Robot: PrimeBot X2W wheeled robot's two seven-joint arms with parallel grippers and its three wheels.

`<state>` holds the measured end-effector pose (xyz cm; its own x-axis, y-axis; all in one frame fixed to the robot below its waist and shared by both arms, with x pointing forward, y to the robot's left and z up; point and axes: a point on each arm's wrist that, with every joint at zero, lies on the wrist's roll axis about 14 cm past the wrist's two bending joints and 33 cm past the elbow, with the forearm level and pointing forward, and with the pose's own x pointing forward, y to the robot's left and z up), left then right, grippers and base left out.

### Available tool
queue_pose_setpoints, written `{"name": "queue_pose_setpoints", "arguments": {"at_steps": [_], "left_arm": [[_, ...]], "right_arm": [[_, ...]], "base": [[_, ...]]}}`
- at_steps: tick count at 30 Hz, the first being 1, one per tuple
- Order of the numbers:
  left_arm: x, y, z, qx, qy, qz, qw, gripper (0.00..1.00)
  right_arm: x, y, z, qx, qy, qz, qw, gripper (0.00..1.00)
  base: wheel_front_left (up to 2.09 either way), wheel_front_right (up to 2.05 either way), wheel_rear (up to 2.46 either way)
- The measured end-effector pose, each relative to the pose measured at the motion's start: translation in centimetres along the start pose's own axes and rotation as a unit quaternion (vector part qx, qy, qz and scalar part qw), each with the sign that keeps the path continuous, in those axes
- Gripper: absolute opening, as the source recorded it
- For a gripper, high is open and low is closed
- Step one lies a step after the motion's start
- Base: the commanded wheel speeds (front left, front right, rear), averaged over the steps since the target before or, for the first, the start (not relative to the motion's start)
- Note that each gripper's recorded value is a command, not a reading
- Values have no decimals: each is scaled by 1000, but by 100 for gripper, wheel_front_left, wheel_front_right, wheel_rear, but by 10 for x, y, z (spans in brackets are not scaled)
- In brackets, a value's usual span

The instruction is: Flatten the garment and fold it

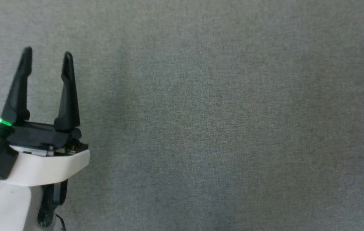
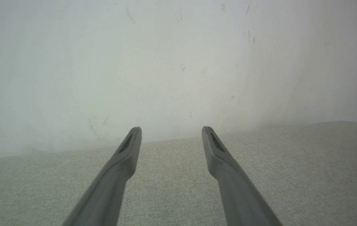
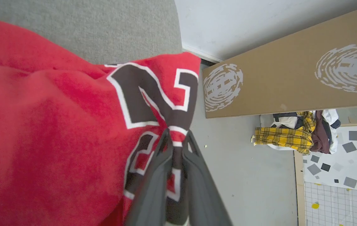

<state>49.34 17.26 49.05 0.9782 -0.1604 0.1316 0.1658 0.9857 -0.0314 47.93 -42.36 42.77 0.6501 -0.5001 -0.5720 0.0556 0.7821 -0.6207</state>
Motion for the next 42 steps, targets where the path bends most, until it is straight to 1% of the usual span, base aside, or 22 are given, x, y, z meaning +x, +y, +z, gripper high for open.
{"name": "queue_pose_setpoints", "arguments": {"at_steps": [3, 4, 5, 6, 7, 8, 12, 16, 19, 21, 23, 24, 25, 26, 27, 31, 33, 35, 36, 37, 40, 42], "left_arm": [[5, -1, -5, 1, -5, -1, 1000, 100], [6, -1, -9, -1, -3, -2, 1000, 100], [6, -2, -12, -3, -1, -2, 1000, 100], [7, -3, -14, -5, 0, -3, 1000, 100], [7, -4, -16, -10, 1, -4, 1000, 100], [8, -6, -17, -14, 0, -6, 1000, 100], [9, -10, -9, -34, -15, -8, 999, 100], [6, -7, -6, -46, -18, 3, 999, 100], [-4, -2, -14, -58, 3, 23, 998, 100], [-12, 1, -20, -61, 19, 34, 997, 100], [-21, 3, -21, -72, 28, 49, 996, 100], [-28, 3, -19, -76, 32, 54, 995, 100], [-32, 4, -16, -76, 33, 56, 995, 100], [-32, 4, -16, -76, 33, 56, 995, 100], [-41, 3, -12, -82, 36, 62, 994, 100], [-62, 1, -3, -84, 41, 68, 993, 100], [-69, 0, 6, -77, 34, 67, 994, 100], [-76, -1, 13, -60, 30, 65, 996, 100], [-76, -1, 13, -60, 30, 65, 996, 100], [-82, -2, 22, -46, 22, 66, 997, 100], [-89, -1, 38, -37, 3, 69, 997, 100], [-94, -2, 47, -37, -7, 72, 997, 100]], "right_arm": [[11, 12, -10, 4, 11, 7, 1000, 0], [14, 15, -13, 5, 16, 9, 1000, 11], [16, 18, -15, 6, 17, 11, 1000, 33], [18, 20, -17, 5, 18, 12, 1000, 65], [20, 21, -17, 4, 18, 12, 1000, 91], [21, 21, -17, 4, 16, 12, 1000, 100], [22, 19, -17, 8, 9, 9, 1000, 100], [19, 15, -12, 17, -9, 10, 1000, 100], [12, 10, -3, 44, -42, 10, 998, 100], [4, 13, 9, 67, -77, 19, 995, 100], [-7, 22, 23, 91, -117, 33, 988, 100], [-22, 34, 29, 113, -150, 50, 981, 100], [-31, 42, 30, 125, -163, 59, 977, 100], [-31, 42, 30, 125, -163, 59, 977, 100], [-48, 60, 27, 147, -178, 82, 969, 100], [-87, 100, 21, 190, -202, 132, 952, 100], [-109, 114, 29, 205, -233, 152, 938, 100], [-132, 126, 40, 227, -265, 168, 922, 100], [-132, 126, 40, 227, -265, 168, 922, 100], [-154, 131, 54, 248, -303, 176, 903, 100], [-183, 134, 70, 256, -357, 185, 879, 100], [-197, 133, 76, 260, -381, 188, 867, 100]], "base": [[0, 0, 0], [0, 0, 0], [0, 0, 0], [0, 0, 0], [0, 0, 0], [0, 0, 0], [0, 0, 0], [0, 0, 0], [0, 0, 0], [0, 0, 0], [0, 0, 0], [0, 0, 0], [0, 0, 0], [0, 0, 0], [0, 0, 0], [0, 0, 0], [0, 0, 0], [0, 0, 0], [0, 0, 0], [0, 0, 0], [0, 0, 0], [0, 0, 0]]}}
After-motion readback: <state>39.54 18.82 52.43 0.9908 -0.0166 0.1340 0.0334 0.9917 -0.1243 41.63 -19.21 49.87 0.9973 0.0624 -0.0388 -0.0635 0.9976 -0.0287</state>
